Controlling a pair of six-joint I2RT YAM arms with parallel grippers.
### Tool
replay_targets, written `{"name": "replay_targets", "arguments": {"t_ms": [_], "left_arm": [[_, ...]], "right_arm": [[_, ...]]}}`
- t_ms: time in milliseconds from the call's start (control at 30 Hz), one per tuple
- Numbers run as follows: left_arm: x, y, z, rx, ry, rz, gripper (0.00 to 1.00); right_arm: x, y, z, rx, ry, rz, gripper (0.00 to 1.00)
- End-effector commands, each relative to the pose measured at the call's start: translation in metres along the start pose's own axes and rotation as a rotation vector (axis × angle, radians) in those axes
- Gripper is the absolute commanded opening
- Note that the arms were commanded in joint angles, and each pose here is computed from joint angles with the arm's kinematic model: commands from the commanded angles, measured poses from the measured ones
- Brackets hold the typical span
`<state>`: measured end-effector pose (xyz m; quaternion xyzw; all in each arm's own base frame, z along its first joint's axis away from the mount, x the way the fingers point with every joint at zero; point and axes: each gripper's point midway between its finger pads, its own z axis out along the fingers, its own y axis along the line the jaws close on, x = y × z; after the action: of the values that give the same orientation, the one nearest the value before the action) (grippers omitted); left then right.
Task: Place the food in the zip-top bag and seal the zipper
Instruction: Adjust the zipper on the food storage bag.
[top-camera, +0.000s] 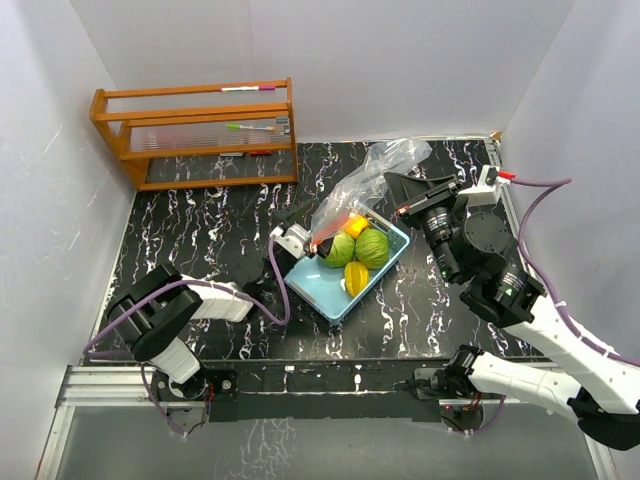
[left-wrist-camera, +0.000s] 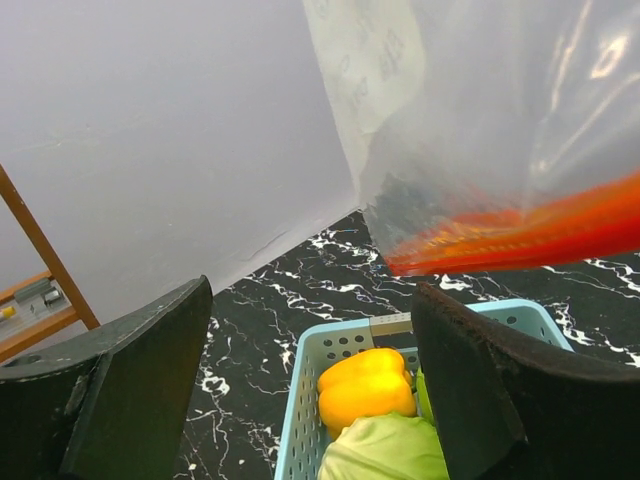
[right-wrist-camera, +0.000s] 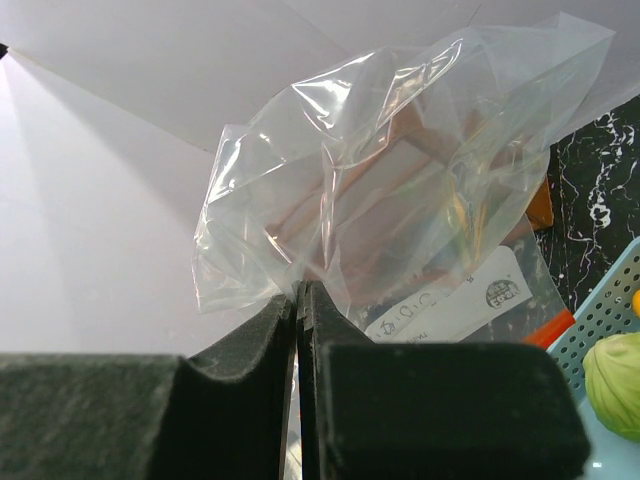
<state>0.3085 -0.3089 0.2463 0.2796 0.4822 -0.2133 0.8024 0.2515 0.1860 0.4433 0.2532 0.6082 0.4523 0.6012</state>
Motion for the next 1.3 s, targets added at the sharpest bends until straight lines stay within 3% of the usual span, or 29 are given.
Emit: {"name": "replay_targets", "arguments": {"t_ms": [0,667,1267], "left_arm": [[-0.067,0.018,0.012,-0.078,-0.239,-0.052,0.78],[-0.083,0.007,0.004,-0.008,-0.279,-0.175,0.74],[-0.062,0.005,-0.005,-0.017,-0.218,-0.174,0.72]], "right_arm": [[-0.015,0.014,-0.008,-0.042,-0.026,0.046,0.08],[-0.016,0.008,-0.005,-0.034,-0.06,0.036,0.08],[-0.02,0.016,0.001,-0.056,-0.088,0.034,0.08]]}}
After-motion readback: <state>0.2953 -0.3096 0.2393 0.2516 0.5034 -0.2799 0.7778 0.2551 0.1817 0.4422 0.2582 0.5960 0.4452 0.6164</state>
